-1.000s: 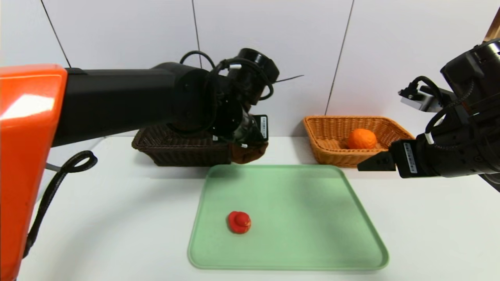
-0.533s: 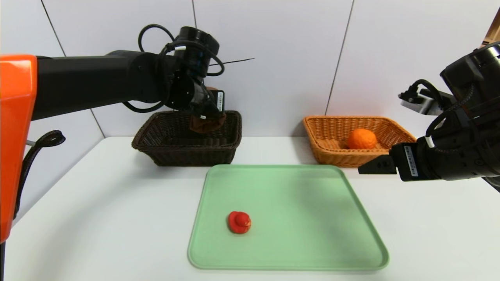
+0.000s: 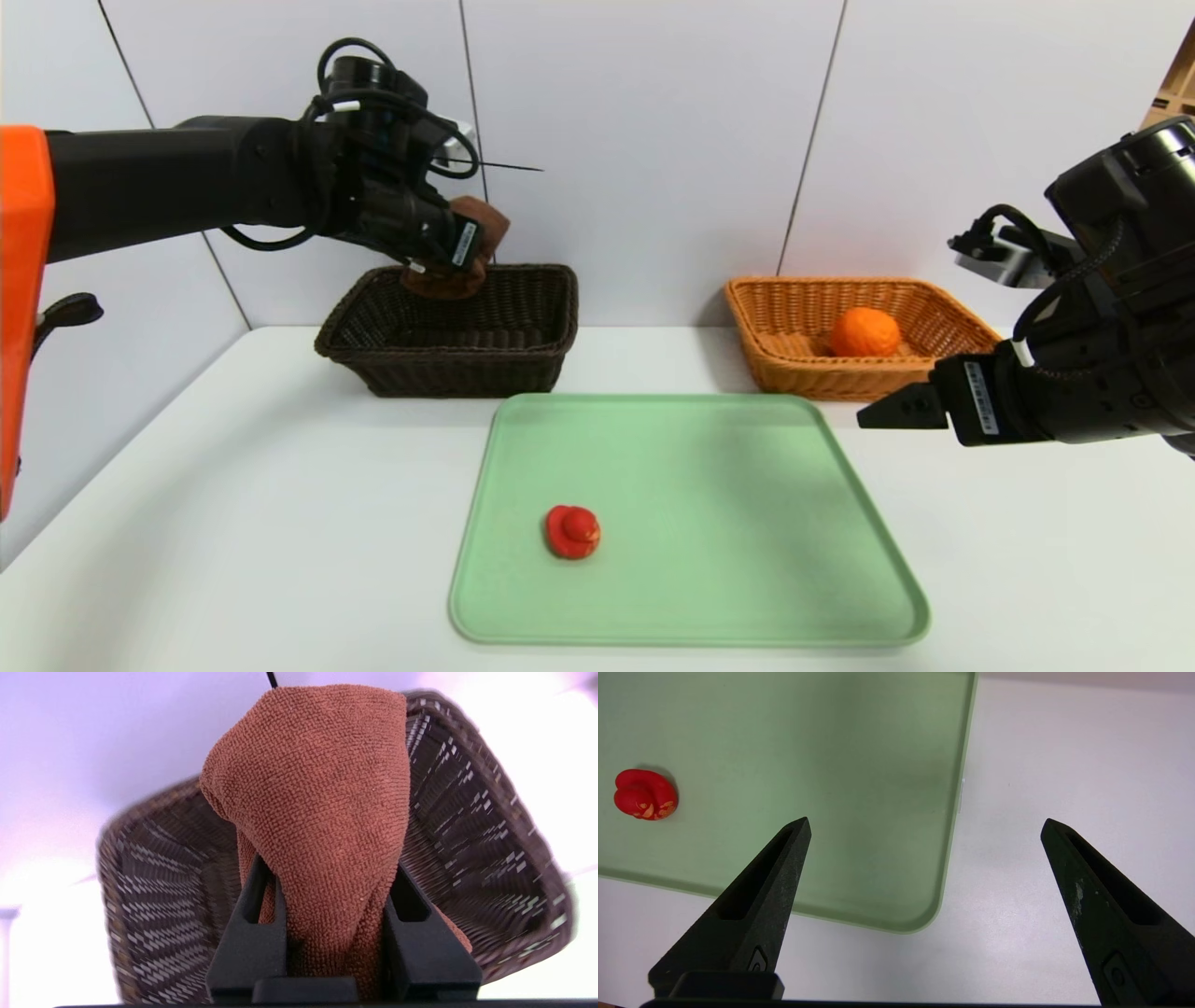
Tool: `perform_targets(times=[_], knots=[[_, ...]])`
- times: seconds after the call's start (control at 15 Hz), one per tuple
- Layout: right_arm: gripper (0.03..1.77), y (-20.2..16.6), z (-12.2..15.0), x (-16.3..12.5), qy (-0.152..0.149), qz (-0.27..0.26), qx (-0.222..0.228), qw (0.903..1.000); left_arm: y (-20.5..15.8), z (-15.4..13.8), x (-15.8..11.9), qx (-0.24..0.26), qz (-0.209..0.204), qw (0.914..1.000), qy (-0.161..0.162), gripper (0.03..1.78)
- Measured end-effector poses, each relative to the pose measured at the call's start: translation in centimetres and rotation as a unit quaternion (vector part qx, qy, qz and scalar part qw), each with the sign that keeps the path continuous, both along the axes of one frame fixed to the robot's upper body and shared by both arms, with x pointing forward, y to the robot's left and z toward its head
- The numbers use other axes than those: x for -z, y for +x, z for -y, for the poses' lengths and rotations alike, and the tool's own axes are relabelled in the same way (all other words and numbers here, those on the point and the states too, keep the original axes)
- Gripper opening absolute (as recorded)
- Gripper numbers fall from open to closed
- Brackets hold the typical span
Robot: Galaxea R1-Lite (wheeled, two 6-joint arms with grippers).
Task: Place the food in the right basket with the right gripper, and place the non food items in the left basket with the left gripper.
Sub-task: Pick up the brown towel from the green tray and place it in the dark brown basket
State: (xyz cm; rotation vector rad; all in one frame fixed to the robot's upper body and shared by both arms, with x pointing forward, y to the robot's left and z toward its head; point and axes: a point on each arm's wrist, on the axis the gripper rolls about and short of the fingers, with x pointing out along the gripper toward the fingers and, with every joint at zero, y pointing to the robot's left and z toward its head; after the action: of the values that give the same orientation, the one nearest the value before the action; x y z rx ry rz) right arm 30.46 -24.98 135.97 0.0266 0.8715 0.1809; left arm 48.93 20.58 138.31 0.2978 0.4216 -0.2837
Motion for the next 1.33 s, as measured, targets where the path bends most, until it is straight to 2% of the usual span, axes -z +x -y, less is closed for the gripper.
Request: perform_targets(times=[0.2, 0.33, 0.47, 0.53, 0.8, 1.0, 1.33], knots=[[1.70, 0.0, 0.0, 0.1, -0.001, -0.002, 0.000, 1.0000, 0.9, -2.2, 0.5, 0.073, 0.013, 0.9940, 0.081, 0.50], [1.70, 0.0, 0.0, 0.1, -0.001, -0.003, 0.000, 1.0000, 1.8, -3.5, 1.4, 0.125, 0.022, 0.9822, 0.139, 0.50], [1.70, 0.1, 0.0, 0.3, -0.001, -0.005, 0.000, 1.0000, 2.7, -4.4, 2.7, 0.152, 0.023, 0.9685, 0.196, 0.50], [1.70, 0.1, -0.1, 0.4, -0.001, -0.005, 0.000, 1.0000, 3.1, -4.5, 3.3, 0.159, 0.019, 0.9645, 0.210, 0.50], [1.70, 0.3, -0.1, 0.6, -0.001, -0.001, 0.001, 1.0000, 4.2, -4.4, 5.2, 0.164, -0.001, 0.9631, 0.213, 0.54], [1.70, 0.3, -0.1, 0.6, 0.000, -0.002, 0.000, 1.0000, 4.5, -4.4, 5.8, 0.165, -0.007, 0.9635, 0.211, 0.92], [1.70, 0.3, -0.1, 0.7, -0.001, -0.002, 0.001, 1.0000, 4.5, -4.4, 5.9, 0.164, -0.007, 0.9637, 0.210, 1.30]])
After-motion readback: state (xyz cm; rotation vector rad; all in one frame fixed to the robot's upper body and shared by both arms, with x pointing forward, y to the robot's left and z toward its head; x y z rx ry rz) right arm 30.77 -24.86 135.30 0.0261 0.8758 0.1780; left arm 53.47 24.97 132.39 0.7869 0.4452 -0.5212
